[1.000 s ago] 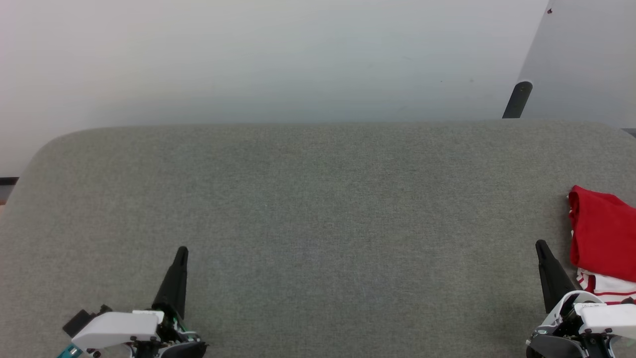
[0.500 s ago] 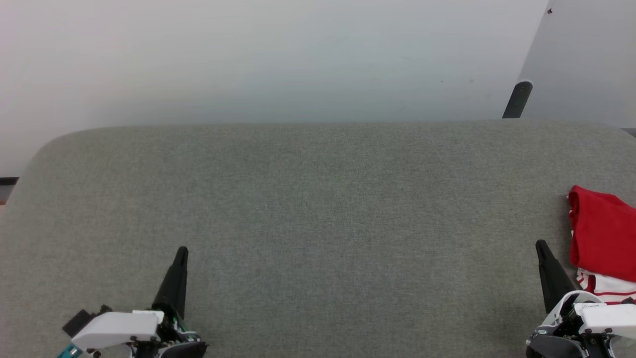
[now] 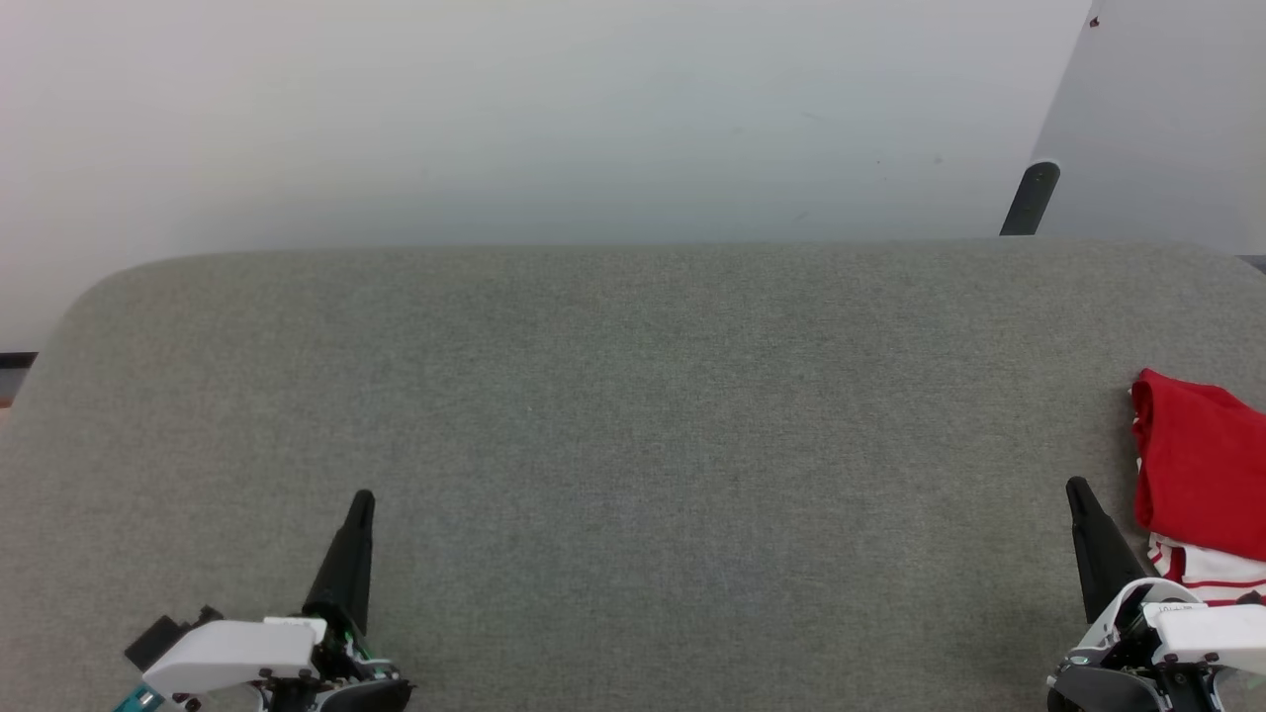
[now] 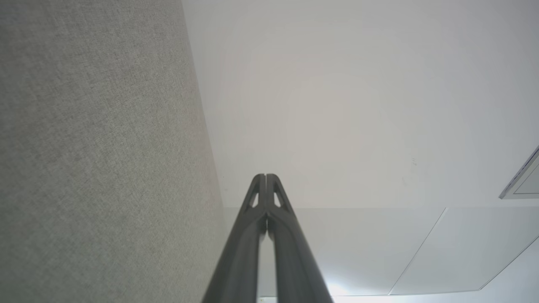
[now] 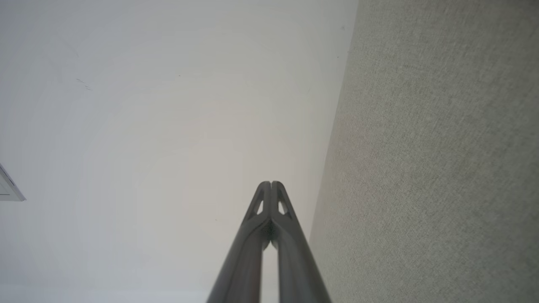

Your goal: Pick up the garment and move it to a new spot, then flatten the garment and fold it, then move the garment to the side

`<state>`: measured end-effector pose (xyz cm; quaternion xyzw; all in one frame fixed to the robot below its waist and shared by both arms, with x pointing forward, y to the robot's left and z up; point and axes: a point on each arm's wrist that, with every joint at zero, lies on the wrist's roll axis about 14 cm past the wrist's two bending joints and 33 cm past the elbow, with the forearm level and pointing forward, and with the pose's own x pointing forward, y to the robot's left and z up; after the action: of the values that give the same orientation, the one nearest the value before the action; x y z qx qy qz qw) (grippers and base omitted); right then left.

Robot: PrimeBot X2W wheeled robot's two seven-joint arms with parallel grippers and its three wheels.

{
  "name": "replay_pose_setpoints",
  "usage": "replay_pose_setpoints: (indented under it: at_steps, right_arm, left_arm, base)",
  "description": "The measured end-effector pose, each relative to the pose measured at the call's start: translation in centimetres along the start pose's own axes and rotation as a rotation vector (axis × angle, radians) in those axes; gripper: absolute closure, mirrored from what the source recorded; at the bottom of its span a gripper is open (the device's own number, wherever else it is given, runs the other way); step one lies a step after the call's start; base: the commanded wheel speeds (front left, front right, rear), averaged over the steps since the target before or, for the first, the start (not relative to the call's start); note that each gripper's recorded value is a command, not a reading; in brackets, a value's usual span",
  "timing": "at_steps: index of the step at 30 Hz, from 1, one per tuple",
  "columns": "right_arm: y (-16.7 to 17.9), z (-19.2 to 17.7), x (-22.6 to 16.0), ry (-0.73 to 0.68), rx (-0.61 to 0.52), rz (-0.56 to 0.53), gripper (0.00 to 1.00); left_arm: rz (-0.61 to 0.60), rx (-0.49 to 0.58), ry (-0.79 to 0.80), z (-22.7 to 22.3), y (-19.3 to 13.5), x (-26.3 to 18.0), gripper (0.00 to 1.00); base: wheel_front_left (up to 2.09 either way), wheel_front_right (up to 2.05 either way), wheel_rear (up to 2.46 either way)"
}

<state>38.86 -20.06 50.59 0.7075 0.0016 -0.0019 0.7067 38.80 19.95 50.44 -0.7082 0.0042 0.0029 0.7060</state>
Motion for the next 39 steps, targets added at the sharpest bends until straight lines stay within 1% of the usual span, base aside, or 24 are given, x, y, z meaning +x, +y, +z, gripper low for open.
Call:
replay_pose_setpoints:
  at_steps: [39]
  right_arm:
    - [0.0,0.0,0.0,0.0,0.0,0.0,1.0]
  left_arm:
    - [0.0,0.0,0.0,0.0,-0.01,0.0,1.0]
  base:
    - [0.0,0.0,0.0]
